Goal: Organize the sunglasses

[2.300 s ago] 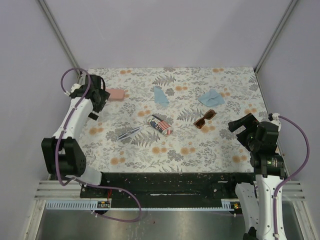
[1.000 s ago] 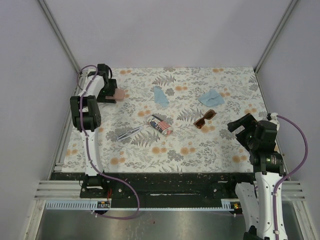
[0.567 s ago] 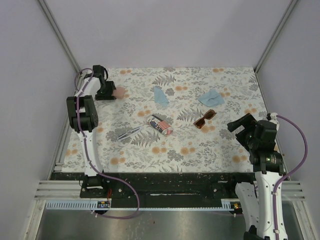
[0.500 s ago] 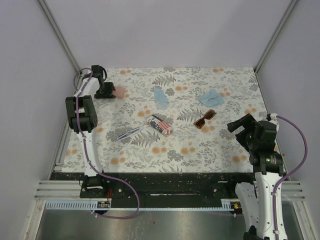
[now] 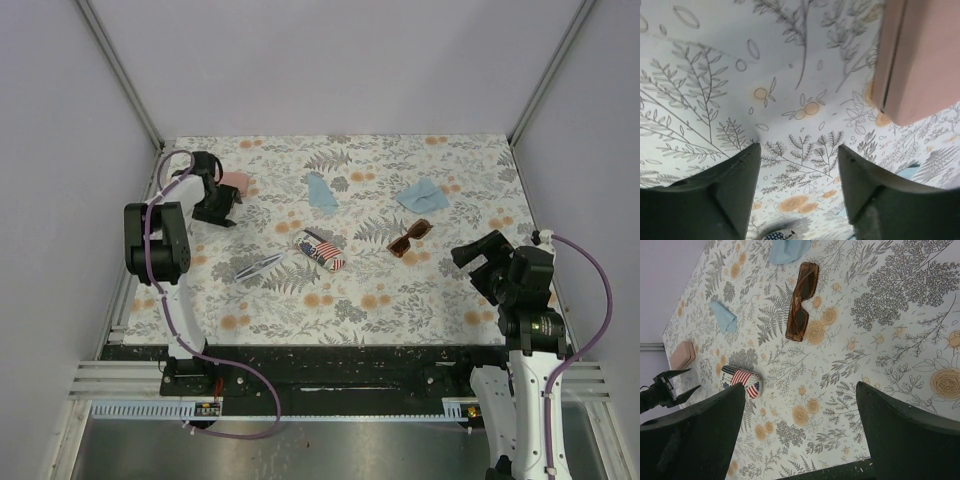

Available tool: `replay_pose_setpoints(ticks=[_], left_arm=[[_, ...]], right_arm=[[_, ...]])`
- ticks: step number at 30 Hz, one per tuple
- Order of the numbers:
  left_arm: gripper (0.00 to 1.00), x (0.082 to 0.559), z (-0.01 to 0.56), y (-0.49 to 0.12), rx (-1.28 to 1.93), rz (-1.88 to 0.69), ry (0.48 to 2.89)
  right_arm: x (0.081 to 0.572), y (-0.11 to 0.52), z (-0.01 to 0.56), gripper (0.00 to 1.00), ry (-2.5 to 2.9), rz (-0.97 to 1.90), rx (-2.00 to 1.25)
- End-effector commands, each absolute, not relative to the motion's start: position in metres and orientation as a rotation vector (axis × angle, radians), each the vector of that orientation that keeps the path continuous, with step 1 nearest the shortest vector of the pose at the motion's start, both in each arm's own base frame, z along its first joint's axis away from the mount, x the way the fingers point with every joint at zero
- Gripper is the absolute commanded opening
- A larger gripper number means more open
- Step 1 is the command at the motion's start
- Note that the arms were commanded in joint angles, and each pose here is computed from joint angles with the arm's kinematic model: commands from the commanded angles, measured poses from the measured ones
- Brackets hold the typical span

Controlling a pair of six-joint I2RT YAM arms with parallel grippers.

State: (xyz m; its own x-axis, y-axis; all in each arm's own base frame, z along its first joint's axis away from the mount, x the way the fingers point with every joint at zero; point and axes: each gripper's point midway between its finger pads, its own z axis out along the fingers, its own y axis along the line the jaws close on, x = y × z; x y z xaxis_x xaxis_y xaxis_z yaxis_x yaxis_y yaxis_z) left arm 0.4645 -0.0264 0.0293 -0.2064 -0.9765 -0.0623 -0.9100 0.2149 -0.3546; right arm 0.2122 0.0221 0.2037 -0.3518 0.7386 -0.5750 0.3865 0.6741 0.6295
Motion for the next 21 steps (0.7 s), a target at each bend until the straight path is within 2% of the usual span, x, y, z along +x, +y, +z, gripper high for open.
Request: replay_pose_setpoints(ticks=[1,3,4,6,9,13,18,19,21], left_arm=[[0.77,0.493,0.078,-0.009,-1.616,-0.376,2.123],[0.92,0.510,0.091,-0.013,-1.551,-0.444,2.137],[0.95,0.519,0.096,-0.015,-1.524,-0.482,2.144],[0.98,0.538,0.108,-0.019,-1.458,-0.548,2.139],[0.97,0.570,0.132,-0.022,-1.352,-0.700,2.043],[0.81,0.603,0.153,-0.018,-1.323,-0.851,1.894],[0.47,0.642,0.138,-0.007,-1.403,-0.929,1.757],[0.42,0.650,0.127,-0.006,-1.420,-0.938,1.745],[0.27,0.667,0.118,0.003,-1.444,-0.921,1.715]], right_arm=[[0.212,0.027,0.208,0.99,1.970,0.525,0.856],[0.212,0.027,0.208,0.99,1.968,0.525,0.859],[0.213,0.027,0.208,0.99,1.965,0.525,0.861],[0.214,0.028,0.208,0.99,1.963,0.531,0.856],[0.215,0.028,0.207,0.99,1.961,0.533,0.856],[0.217,0.026,0.204,0.99,1.970,0.522,0.860],[0.220,0.025,0.200,0.99,1.984,0.510,0.872],[0.221,0.024,0.199,0.99,1.987,0.502,0.878],[0.222,0.022,0.199,0.99,1.985,0.492,0.884]])
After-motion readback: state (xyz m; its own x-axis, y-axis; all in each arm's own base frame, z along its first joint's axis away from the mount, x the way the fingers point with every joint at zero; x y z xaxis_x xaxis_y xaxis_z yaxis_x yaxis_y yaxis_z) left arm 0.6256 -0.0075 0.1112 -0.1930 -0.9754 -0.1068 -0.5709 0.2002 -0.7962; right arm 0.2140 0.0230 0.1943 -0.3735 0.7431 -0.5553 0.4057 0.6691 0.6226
